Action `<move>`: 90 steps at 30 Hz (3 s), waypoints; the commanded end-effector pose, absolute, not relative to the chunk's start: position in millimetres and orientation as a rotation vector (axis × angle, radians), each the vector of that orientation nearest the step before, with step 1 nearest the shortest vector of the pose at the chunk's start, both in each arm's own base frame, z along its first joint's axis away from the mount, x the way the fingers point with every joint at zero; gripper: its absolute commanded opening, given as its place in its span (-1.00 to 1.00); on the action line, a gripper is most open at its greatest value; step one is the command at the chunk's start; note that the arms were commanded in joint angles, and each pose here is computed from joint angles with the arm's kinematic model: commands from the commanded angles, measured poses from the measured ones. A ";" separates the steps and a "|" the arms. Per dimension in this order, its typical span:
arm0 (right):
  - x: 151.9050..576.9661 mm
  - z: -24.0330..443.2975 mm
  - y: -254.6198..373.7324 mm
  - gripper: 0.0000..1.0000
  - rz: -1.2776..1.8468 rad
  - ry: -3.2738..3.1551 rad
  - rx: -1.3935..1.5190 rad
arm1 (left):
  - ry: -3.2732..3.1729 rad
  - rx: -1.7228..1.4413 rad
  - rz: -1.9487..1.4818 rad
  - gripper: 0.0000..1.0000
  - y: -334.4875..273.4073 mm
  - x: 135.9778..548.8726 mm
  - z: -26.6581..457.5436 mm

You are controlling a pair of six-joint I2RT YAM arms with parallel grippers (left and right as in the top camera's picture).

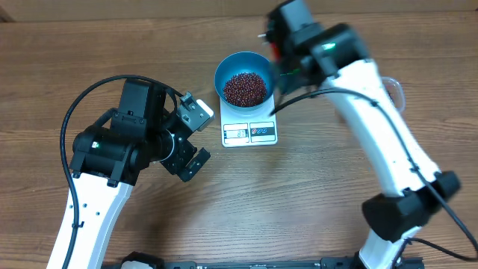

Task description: Scoop item into bowl and weigh 150g on scale

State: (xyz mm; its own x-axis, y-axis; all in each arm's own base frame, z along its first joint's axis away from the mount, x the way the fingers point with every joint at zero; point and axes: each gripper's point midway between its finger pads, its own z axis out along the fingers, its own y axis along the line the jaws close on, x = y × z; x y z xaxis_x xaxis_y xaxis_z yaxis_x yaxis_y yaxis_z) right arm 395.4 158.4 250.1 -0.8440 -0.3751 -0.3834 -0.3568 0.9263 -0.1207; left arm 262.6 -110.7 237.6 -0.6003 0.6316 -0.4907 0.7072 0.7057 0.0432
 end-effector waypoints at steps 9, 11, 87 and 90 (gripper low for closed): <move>384.4 255.3 34.9 -0.92 0.414 2.859 0.207 | 2.440 1.014 -0.241 0.99 -112.8 262.6 237.1; 385.0 254.2 18.3 -0.92 0.541 2.838 0.313 | 2.440 1.014 -0.241 0.99 -112.8 262.6 237.1; 385.8 94.3 -89.0 -0.47 0.752 2.790 1.112 | 2.440 1.014 -0.241 0.99 -112.7 262.5 237.2; 383.0 90.9 -95.1 -0.46 0.686 2.806 1.121 | 2.440 1.014 -0.241 0.99 -112.8 262.6 237.1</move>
State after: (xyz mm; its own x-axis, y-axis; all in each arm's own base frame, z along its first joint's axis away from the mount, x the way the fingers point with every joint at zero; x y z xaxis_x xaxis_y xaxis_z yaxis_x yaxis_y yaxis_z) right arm 387.2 -86.7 99.3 -0.7397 0.6586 0.1383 0.6329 0.6109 0.4756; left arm 262.6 -110.7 237.5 -0.6004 0.6316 -0.4904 0.7072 0.7057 0.0431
